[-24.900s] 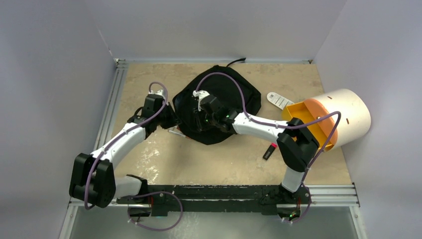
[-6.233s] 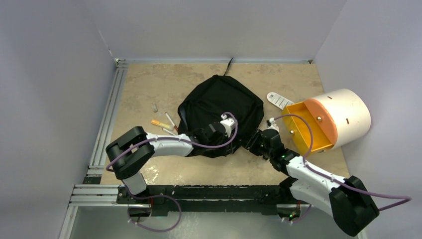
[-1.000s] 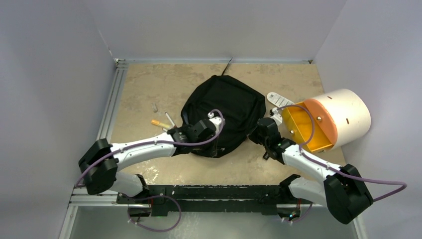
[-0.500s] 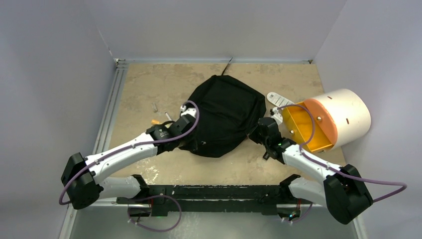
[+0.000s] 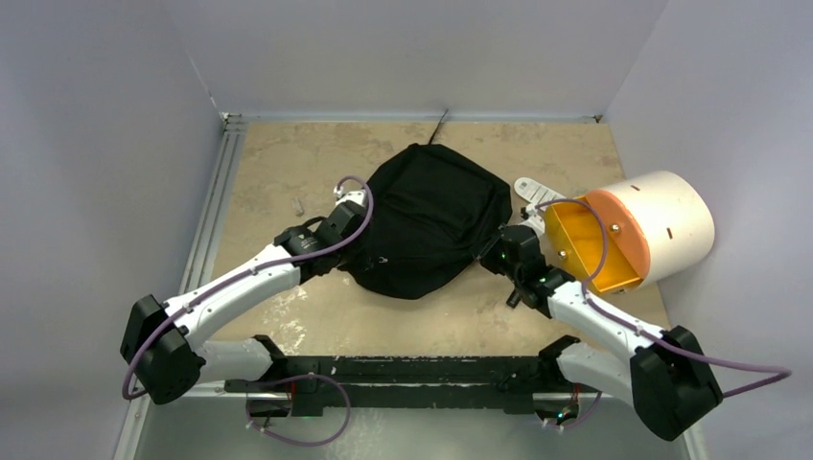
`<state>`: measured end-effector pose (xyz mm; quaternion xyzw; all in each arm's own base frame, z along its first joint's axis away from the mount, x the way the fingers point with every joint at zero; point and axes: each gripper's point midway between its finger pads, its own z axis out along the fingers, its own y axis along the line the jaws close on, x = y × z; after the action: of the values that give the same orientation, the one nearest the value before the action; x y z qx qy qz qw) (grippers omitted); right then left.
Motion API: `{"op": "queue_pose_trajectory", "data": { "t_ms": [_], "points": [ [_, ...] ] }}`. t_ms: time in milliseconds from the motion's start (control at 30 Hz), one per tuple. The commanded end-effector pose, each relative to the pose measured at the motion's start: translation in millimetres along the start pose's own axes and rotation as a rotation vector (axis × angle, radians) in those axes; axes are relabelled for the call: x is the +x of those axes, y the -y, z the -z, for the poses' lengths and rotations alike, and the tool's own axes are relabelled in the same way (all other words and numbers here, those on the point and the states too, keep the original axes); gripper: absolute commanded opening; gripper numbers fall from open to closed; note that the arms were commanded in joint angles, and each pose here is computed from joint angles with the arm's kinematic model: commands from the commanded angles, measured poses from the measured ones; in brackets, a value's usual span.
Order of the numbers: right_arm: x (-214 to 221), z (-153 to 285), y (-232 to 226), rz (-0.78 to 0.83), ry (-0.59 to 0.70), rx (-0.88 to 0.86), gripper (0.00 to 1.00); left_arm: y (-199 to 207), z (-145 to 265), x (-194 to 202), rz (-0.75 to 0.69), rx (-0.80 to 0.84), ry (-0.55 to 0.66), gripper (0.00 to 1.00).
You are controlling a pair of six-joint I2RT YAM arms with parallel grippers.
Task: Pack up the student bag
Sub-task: Zip the student bag at the center of the board.
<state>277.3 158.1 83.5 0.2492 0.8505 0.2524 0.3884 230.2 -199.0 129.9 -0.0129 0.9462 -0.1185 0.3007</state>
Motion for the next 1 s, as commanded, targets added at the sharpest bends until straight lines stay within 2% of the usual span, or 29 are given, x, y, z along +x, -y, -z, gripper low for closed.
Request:
{"op": "queue_pose_trajectory", "data": {
  "t_ms": [0,167,233,367,433,633,767,967],
  "points": [
    [-32.9,12.2,-16.1,0.073,0.11,-0.068,0.29,21.4,20.2,-30.0,-0.178,0.168,0.098,0.0],
    [-34.6,45.3,-70.4,0.145,0.081,-0.345,0.5,61.8,35.0,-23.0,-0.284,0.421,0.078,0.0],
    [-40.0,53.1,-84.2,0.146,0.085,-0.39,0.57,71.1,38.6,-16.7,-0.309,0.488,0.059,0.0],
    [-14.8,56.9,-104.1,0.167,-0.08,-0.475,0.67,78.3,39.8,-8.9,-0.324,0.551,0.041,0.0],
    [0.3,63.7,-119.6,0.213,-0.117,-0.551,0.68,77.6,37.5,-7.3,-0.321,0.548,0.038,0.0],
    [24.3,76.9,-174.9,0.527,0.002,-0.697,0.67,68.5,32.2,-9.3,-0.279,0.482,0.036,0.0],
    [32.2,67.3,-187.0,0.792,0.08,-0.787,0.68,61.9,30.6,-8.9,-0.241,0.441,0.034,0.0],
    [52.0,96.6,-202.0,1.178,0.225,-1.111,0.64,51.0,29.8,-6.3,-0.201,0.392,0.035,0.0]
  ]
}}
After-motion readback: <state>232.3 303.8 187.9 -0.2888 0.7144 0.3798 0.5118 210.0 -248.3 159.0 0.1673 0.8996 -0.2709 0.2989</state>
